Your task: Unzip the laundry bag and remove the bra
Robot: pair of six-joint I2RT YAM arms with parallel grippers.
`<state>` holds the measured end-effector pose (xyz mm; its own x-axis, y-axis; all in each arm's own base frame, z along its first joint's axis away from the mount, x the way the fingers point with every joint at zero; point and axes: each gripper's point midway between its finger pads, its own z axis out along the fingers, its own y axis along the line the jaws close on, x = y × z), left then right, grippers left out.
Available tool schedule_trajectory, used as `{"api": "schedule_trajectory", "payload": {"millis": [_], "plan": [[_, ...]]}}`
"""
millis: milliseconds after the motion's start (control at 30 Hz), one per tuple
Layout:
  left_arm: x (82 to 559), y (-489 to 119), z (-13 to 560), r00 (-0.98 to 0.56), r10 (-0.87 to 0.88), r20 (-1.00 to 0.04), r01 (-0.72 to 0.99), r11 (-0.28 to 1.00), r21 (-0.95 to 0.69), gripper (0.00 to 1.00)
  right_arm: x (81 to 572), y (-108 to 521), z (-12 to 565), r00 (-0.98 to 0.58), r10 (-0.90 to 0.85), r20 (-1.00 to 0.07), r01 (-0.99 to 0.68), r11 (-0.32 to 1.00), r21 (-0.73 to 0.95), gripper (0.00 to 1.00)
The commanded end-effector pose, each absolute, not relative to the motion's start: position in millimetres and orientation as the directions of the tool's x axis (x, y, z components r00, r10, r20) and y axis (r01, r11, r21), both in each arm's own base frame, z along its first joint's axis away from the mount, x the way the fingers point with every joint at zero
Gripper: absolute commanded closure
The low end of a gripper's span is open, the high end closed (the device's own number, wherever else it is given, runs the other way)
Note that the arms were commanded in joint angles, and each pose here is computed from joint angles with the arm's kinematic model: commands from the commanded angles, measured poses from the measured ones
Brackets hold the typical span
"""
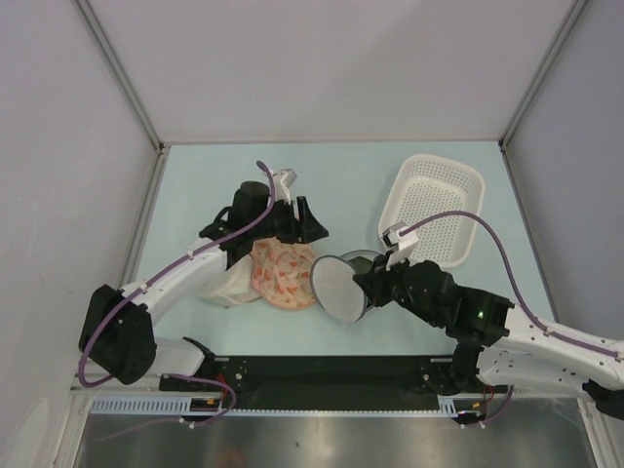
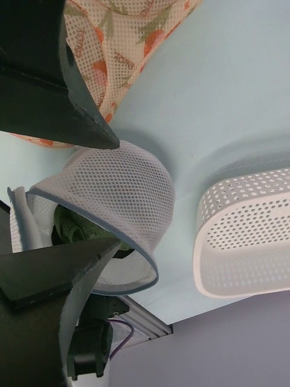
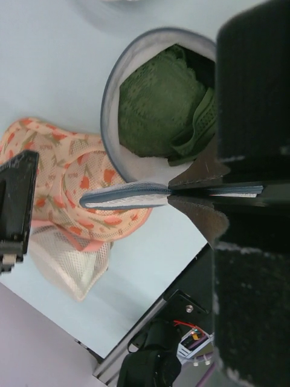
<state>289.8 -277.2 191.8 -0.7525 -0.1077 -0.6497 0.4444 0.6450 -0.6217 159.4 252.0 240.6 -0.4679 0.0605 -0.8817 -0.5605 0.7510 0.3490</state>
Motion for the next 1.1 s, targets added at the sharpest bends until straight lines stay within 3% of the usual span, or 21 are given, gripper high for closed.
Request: {"api": "schedule_trajectory", "payload": {"millis": [0, 333, 567, 833, 1067], "plan": [[287, -279, 201, -0.734, -0.104, -0.671, 0.484, 0.613, -0.625, 0.35, 166, 258, 275, -0.374, 0.1, -0.922, -0.565, 0.764, 0.312, 0.9], [283, -281, 188, -0.751, -0.077, -0.656, 0.488, 0.604, -0.63, 0.36, 139, 278, 274, -0.37, 0.028, -0.929, -0.661, 0.695, 0.284, 0.83], [282, -279, 184, -0.754, -0.08, -0.652, 0.479, 0.613, -0.628, 0.36, 102, 290, 270, -0.386, -0.033, -0.922, -0.736, 0.613, 0.287, 0.71], [282, -275, 188, -0.742, -0.078, -0.666, 0.485, 0.624, -0.613, 0.36, 71, 305, 274, -0.379, -0.087, -0.921, -0.791, 0.547, 0.274, 0.45], [281, -273, 189, -0.738, -0.078, -0.671, 0.486, 0.628, -0.608, 0.36, 75, 292, 284, -0.372, -0.033, -0.928, -0.769, 0.57, 0.288, 0.39]]}}
